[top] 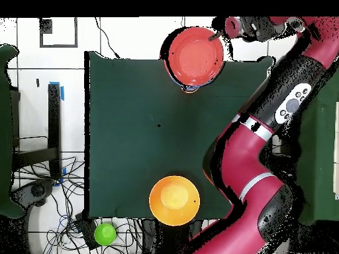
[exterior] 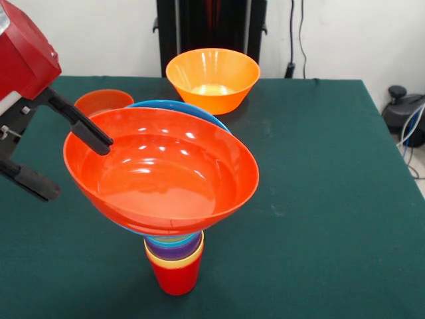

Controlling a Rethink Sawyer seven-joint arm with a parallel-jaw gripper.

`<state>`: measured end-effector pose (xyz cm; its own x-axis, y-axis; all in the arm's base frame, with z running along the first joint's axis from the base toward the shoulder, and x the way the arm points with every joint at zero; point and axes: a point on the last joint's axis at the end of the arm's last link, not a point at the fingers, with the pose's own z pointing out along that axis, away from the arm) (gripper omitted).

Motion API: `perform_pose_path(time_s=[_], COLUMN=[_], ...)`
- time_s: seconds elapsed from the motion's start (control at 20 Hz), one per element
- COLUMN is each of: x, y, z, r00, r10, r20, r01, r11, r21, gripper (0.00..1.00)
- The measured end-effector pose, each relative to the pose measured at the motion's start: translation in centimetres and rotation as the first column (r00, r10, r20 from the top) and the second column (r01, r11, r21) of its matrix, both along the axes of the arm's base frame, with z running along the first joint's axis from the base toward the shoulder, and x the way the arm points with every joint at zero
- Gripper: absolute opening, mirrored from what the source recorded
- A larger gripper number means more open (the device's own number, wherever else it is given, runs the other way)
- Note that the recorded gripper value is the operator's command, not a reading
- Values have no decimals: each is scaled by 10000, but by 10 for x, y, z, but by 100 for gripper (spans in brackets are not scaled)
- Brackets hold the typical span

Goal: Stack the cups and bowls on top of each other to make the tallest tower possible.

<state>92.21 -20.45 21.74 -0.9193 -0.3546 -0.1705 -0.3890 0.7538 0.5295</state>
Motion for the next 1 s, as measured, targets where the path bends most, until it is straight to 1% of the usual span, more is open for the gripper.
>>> perform_pose_path(time_s=[0.25, 0.5, 0.55, 1.0], x=[1, 3, 4, 5], y=[0, 1, 2, 2], z=[0, 5, 8, 11], r00=[9990, 9979, 9976, 9980], r10=[383, 511, 508, 459], r20=[223, 394, 466, 445], r01=[-381, -511, -509, -457], r11=[9992, 9987, 9987, 9989], r21=[-87, -29, 24, -56], gripper=[100, 100, 0, 0])
